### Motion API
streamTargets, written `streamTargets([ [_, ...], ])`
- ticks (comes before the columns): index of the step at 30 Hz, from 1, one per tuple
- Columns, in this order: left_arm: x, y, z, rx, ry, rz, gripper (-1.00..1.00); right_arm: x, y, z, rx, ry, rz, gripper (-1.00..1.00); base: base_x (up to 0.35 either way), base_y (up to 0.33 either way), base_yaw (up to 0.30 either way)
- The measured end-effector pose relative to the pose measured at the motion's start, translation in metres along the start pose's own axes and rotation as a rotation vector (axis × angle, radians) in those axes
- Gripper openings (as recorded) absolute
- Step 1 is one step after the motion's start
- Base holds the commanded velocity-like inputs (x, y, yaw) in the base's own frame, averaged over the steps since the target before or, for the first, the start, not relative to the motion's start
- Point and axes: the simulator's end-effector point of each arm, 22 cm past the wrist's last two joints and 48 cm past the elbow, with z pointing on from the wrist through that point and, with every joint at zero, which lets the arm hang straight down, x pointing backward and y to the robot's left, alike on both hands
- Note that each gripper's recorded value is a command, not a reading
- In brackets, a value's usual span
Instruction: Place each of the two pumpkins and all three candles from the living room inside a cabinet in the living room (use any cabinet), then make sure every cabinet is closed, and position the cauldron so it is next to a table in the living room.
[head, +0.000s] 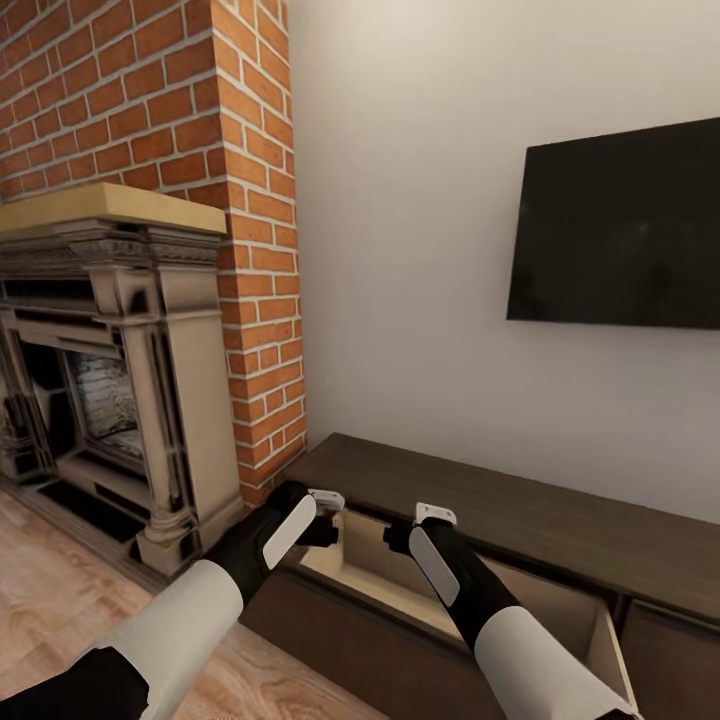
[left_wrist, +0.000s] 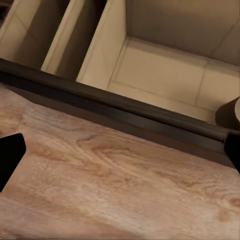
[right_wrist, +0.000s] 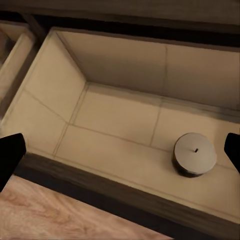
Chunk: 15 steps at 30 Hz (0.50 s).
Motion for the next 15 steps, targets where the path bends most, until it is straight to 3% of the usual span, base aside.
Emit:
streamTargets([
  [11,-0.020,0.004,-0.016,-0.005,-0.009,-0.003,1.00,-0.021,0.006,-0.012,0.000,0.000,-0.006,1.00,-0.001,0.000,0.290],
  [15,-0.045,0.011,-0.035,-0.049,-0.063,-0.004,1.00,-0.028,0.009,-0.017,-0.001,0.000,-0.006,1.00,0.000,0.000,0.290],
])
